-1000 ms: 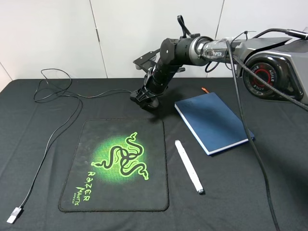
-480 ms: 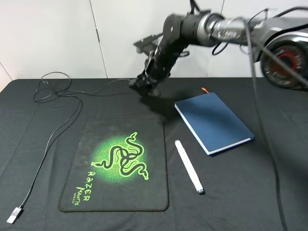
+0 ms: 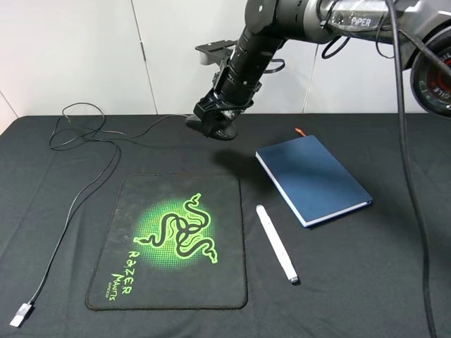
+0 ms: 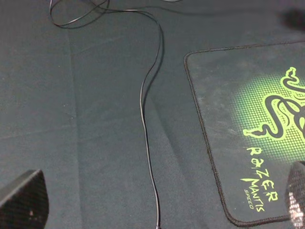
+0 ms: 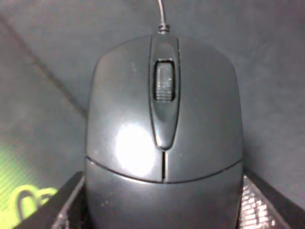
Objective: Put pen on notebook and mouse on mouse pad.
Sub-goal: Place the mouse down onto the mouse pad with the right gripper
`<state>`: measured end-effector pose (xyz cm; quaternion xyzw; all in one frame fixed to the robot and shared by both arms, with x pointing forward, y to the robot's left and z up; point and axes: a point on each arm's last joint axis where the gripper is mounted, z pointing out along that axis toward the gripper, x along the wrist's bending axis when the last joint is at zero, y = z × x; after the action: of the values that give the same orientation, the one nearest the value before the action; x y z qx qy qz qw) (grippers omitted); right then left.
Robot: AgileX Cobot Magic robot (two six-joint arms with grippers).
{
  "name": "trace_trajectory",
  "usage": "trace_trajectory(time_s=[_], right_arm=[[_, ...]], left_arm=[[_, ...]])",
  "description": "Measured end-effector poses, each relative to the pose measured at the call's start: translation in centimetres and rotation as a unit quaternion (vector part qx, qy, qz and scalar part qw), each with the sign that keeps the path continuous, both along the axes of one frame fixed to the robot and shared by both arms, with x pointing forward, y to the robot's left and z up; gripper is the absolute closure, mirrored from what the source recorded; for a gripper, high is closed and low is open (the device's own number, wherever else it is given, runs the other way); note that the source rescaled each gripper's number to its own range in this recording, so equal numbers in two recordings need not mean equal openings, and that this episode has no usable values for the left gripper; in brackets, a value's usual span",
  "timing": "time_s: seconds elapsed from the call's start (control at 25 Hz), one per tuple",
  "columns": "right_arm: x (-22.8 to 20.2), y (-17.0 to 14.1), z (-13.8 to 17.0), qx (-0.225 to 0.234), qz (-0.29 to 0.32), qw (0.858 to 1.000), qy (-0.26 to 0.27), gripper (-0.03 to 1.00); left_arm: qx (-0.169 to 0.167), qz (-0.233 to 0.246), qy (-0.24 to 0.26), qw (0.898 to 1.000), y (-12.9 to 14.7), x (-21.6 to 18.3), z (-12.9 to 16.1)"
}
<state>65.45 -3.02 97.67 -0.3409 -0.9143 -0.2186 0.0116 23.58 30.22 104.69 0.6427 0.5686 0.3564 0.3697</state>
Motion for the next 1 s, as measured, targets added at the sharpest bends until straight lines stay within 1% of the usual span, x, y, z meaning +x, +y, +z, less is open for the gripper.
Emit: trace_trajectory(time_s=[0.12, 0.2, 0.36, 0.56, 0.84, 1.0], right_arm=[[-0.9, 0.7, 0.5, 0.002, 0.005, 1.000, 0.016, 0.41], [-1.9, 1.9, 0.7, 0.000, 0.018, 1.000, 0.020, 0.41], [-4.2, 4.8, 0.7, -0.013, 0.042, 0.999, 0.016, 0.41], [-6.7, 7.5, 0.7, -0.027, 0.063, 0.998, 0.008, 0.41], [-8.9, 9.8, 0.6, -0.024, 0.079, 0.997, 0.000, 0.41], [-10.4, 10.4, -1.1, -0.035, 0.090, 0.995, 0.005, 0.41]], left_arm=[[0.000, 0.000, 0.000, 1.000, 0.0, 0.0, 0.0], [0.000, 0.000, 0.000, 1.000, 0.0, 0.0, 0.0], [0.000, 0.000, 0.000, 1.000, 0.0, 0.0, 0.0], [0.000, 0.000, 0.000, 1.000, 0.0, 0.0, 0.0], [0.000, 0.000, 0.000, 1.000, 0.0, 0.0, 0.0], [0.000, 0.000, 0.000, 1.000, 0.0, 0.0, 0.0]])
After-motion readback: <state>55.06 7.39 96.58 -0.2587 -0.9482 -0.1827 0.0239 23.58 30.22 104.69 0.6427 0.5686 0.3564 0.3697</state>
